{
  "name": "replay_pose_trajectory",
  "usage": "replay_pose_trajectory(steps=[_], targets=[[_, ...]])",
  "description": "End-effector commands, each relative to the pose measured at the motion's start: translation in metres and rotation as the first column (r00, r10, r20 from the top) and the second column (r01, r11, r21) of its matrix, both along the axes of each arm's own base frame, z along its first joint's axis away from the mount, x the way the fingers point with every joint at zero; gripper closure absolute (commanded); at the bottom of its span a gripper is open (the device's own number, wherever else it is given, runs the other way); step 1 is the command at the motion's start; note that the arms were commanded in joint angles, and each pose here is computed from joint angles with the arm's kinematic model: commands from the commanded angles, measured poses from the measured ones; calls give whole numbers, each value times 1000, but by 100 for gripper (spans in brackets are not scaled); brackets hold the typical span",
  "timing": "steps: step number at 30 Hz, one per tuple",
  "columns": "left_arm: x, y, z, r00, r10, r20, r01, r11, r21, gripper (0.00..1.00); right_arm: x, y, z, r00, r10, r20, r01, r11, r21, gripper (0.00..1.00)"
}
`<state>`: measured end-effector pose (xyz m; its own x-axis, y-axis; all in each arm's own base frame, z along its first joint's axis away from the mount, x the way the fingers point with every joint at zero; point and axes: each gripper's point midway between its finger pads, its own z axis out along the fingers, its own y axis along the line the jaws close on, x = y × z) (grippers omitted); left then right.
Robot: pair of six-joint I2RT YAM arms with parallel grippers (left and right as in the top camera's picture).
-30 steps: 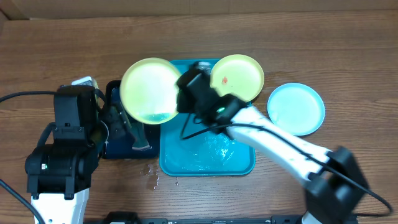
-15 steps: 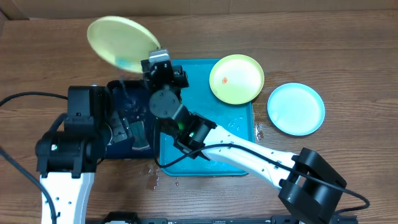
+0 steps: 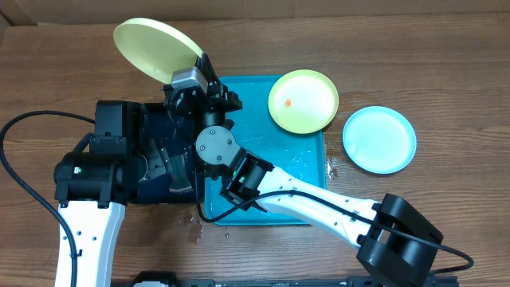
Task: Clean dirty plates on tray and stack at the side
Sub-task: 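Lift the yellow plate with the right gripper and tip it over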
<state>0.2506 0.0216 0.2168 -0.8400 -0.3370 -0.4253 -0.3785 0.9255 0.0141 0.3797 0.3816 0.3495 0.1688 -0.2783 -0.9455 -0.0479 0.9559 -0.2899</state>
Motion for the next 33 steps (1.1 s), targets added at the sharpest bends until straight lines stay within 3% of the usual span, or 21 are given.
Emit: replay_pose_trajectory(steps=[1,23,27,33], targets=[[0,-2,-2,1000,13,-6,-13,1000,-14,22,-6,-5,20,1000,-6,27,4,999,40,96],[2,-5,-2,1000,5,0,-5,999,-32,21,-4,-5,16,1000,-7,13,7,1000,26,96],[2,-5,-3,1000,5,-1,-5,999,-32,21,-1,-6,-1,999,-15,-45,16,1000,24,96],[1,-7,-3,1000,1,-5,-1,999,-42,21,11,-20,-64,964,-26,-263,83,975,206,96]])
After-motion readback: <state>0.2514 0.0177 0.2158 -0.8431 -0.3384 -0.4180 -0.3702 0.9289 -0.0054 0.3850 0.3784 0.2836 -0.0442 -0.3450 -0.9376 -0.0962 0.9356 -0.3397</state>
